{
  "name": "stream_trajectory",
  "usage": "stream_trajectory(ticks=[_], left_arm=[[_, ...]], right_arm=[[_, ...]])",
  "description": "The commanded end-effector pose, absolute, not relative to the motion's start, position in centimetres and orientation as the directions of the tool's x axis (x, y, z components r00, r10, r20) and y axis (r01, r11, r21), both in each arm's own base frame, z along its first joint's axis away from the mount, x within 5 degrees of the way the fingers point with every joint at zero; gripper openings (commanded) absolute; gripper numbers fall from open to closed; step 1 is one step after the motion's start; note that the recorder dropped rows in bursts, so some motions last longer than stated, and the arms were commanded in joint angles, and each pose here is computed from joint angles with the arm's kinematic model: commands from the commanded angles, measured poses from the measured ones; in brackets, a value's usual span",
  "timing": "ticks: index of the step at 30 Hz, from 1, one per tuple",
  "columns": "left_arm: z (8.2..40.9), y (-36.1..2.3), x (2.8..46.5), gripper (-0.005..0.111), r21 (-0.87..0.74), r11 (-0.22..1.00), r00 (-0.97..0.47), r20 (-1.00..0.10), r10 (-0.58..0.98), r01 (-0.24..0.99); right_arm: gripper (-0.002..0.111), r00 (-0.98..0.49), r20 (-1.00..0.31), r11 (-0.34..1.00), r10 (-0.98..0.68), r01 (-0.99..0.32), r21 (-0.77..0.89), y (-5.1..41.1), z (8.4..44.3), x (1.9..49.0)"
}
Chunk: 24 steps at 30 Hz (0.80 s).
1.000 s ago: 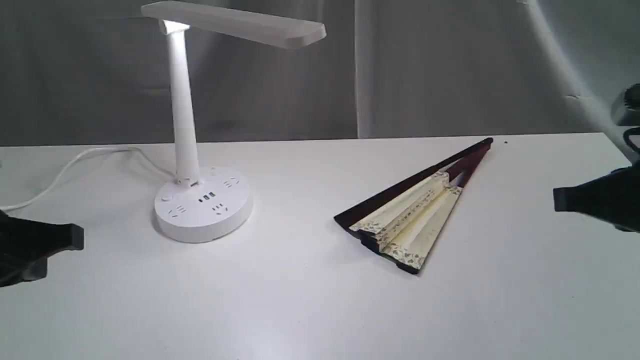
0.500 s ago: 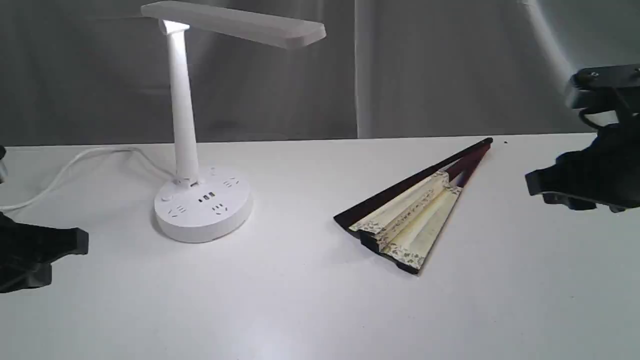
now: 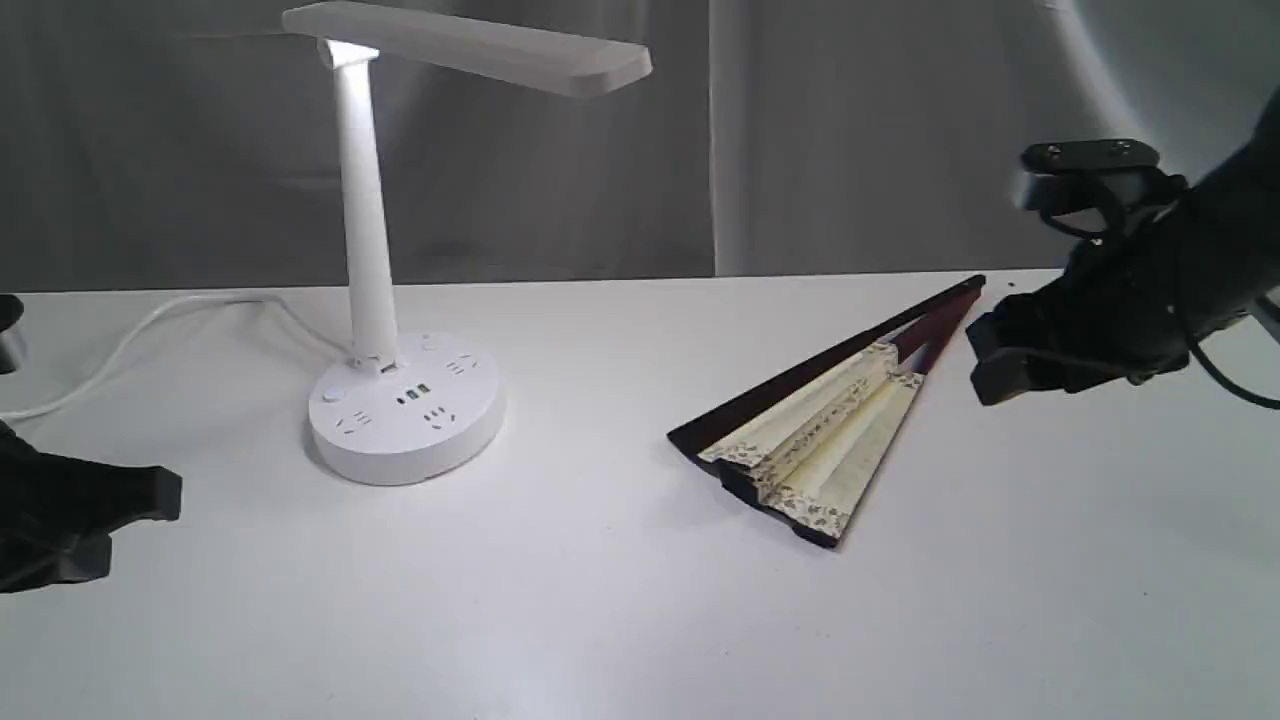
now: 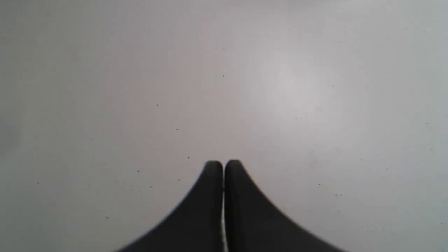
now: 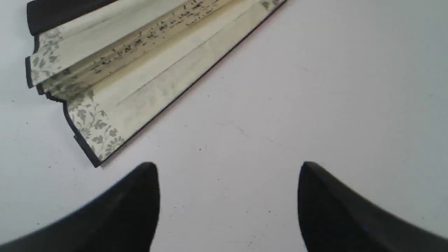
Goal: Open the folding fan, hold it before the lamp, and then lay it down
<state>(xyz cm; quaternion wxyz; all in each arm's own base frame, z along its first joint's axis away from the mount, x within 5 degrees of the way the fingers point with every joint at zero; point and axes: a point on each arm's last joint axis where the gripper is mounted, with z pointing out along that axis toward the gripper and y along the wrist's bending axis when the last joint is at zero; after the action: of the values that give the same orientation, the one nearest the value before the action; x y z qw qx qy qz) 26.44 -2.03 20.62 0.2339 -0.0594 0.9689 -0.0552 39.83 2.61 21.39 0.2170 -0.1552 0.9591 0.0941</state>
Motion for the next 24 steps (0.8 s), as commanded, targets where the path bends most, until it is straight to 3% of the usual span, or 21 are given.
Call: stream_trajectory(ticks=[1, 10, 16, 24], left_arm=[[20.8, -2.2, 26.6, 0.000, -0.137, 0.987, -0.883, -0.450, -0.134, -0.080], [20.8, -2.2, 26.6, 0.000, -0.131, 0.989, -0.881, -0.459, -0.119, -0.065], [20.8, -2.2, 26.6, 0.000, -0.131, 0.989, -0.882, -0.457, -0.119, -0.066], [20.8, -2.2, 26.5, 0.000, -0.130, 0.989, -0.885, -0.450, -0.118, -0.066]], right_arm=[[0.056, -0.849, -0.418, 0.903, -0.323, -0.408, 0.132, 3.9, 21.1, 41.5], [0.053, -0.683, -0.450, 0.750, -0.575, -0.660, 0.044, 9.0, 19.6, 44.8], [0.053, -0.436, -0.458, 0.526, -0.774, -0.846, -0.084, 12.6, 17.0, 45.2], [0.053, -0.329, -0.450, 0.441, -0.830, -0.882, -0.168, 14.3, 14.2, 45.8]])
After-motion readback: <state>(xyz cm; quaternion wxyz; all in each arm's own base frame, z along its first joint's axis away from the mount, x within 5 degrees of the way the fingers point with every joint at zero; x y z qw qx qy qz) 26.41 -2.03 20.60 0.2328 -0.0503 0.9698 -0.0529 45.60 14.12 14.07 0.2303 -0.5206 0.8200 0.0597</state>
